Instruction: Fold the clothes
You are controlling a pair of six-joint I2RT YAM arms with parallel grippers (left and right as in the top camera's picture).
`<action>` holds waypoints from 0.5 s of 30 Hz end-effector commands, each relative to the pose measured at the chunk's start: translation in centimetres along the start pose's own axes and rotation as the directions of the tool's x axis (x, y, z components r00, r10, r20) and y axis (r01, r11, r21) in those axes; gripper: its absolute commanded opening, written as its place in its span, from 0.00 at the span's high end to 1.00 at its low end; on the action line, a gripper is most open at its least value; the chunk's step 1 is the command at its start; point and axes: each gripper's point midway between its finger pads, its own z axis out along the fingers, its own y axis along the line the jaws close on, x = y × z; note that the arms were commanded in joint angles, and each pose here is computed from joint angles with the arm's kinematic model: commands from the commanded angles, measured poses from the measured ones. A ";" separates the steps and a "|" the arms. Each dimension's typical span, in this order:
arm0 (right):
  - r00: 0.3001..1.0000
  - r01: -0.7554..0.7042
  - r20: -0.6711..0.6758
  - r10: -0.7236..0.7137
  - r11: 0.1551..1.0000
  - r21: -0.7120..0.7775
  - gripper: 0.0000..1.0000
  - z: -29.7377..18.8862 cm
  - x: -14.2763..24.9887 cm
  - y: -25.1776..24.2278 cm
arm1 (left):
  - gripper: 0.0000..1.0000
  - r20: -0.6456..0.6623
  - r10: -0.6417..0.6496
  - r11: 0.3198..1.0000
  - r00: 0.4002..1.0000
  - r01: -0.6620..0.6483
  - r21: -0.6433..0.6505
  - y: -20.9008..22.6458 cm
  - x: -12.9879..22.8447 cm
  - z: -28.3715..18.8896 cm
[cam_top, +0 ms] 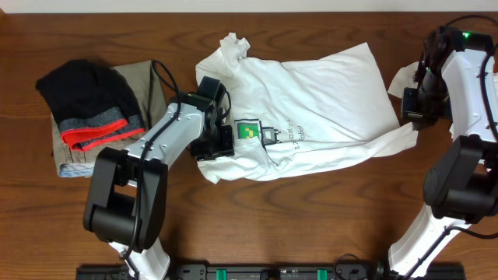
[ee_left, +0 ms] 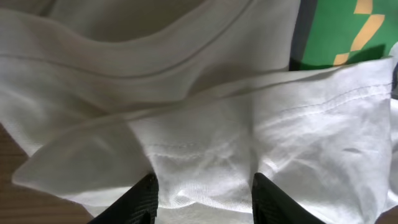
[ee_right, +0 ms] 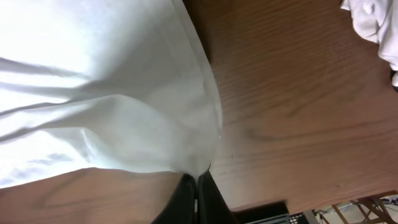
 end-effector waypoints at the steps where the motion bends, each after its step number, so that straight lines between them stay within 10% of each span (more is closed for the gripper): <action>1: 1.000 0.004 0.007 -0.004 1.000 -0.005 0.99 -0.2 0.0 -0.1 | 0.46 -0.021 -0.005 1.000 1.000 0.005 -0.018 0.4 0.4 0.6; 6: 1.000 0.012 0.006 -0.012 1.000 -0.005 0.99 -0.2 0.1 -0.1 | 0.39 -0.060 -0.038 0.999 0.997 0.036 -0.035 0.8 0.7 1.9; 15: 1.000 0.013 0.017 -0.013 1.000 -0.006 0.99 -0.2 -0.2 0.0 | 0.92 -0.041 -0.023 1.000 0.999 0.022 -0.023 0.3 0.2 1.0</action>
